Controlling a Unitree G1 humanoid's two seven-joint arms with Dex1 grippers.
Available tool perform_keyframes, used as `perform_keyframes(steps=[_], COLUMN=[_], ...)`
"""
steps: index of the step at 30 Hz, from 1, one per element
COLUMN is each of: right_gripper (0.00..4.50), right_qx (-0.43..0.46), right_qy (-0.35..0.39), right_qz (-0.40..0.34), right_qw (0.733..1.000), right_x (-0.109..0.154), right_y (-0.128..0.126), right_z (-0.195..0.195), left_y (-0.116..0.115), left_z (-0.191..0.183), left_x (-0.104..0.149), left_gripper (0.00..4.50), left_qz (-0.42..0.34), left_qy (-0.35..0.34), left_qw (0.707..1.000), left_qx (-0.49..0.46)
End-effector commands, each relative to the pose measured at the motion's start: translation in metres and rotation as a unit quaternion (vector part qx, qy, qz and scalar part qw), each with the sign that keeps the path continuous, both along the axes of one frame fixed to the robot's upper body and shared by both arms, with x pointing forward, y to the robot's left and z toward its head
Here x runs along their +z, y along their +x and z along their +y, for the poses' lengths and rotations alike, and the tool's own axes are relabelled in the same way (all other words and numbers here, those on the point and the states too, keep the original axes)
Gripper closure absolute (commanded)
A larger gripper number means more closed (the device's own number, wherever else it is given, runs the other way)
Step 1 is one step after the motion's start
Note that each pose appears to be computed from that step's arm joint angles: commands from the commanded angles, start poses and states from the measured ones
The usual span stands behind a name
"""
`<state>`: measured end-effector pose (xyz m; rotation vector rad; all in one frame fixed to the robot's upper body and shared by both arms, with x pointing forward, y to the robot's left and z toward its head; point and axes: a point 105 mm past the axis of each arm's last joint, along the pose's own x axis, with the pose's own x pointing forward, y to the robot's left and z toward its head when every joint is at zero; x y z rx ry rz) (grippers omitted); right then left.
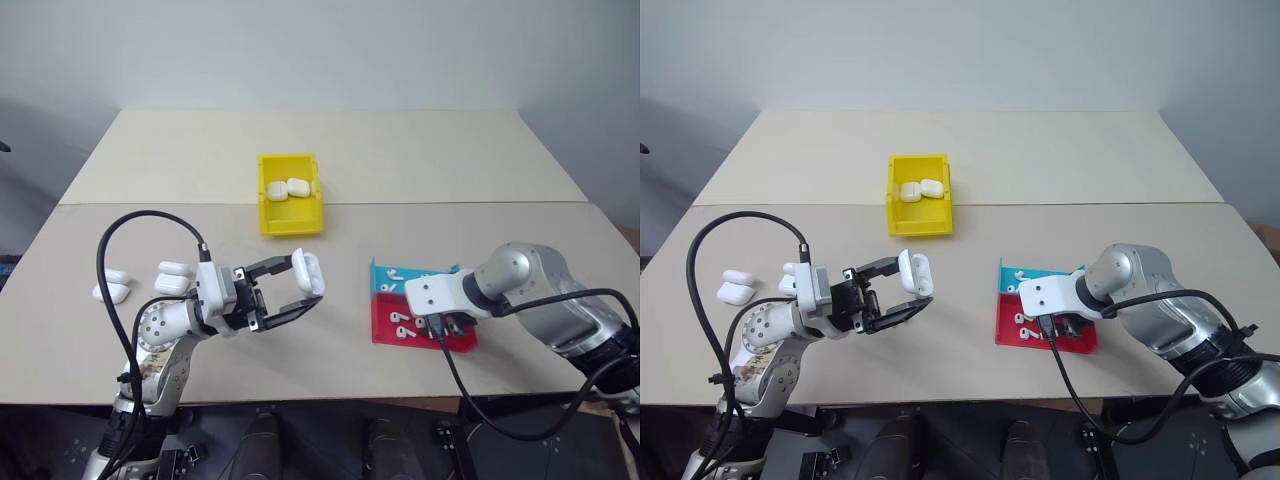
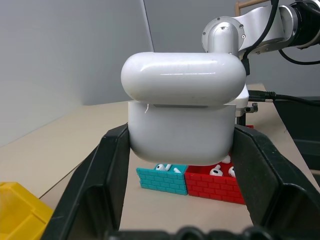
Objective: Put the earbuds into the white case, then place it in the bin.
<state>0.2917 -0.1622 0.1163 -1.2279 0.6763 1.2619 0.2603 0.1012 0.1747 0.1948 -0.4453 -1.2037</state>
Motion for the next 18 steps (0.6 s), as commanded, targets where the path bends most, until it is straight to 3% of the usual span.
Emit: perform_keyframes(steps=[1,10,12,18], right_gripper=[3.14,3.14,3.49,3.49], right_qx=[0.003,0.001,0.001,-0.004], right_qy=[0.002,-0.004,-0.005,0.0], right_qz=[-0.017,-0.019,-0.021,-0.025], right_qw=[1.0,1.0,1.0,1.0], right_x=[0.0047,0.0014,0.0008,0.0029], right_y=[0.0029,0.0045,0.0046,0.004], right_z=[-0.0003,-0.0024,-0.0027,-0.0036], left_y=[-0.0032,-0.0026,-0.0023,-0.0022], left_z=[-0.0022,-0.0024,-0.0024,-0.0033], left_x=[0.0079,0.0082,0.0083,0.0094], left_gripper=[1.76,1.76,1.76,1.76], left_qz=[-0.024,-0.025,-0.025,-0.026], left_qy=[-0.001,-0.002,-0.003,-0.005], left_qw=[1.0,1.0,1.0,1.0], left_qx=[-0.007,-0.007,-0.007,-0.01])
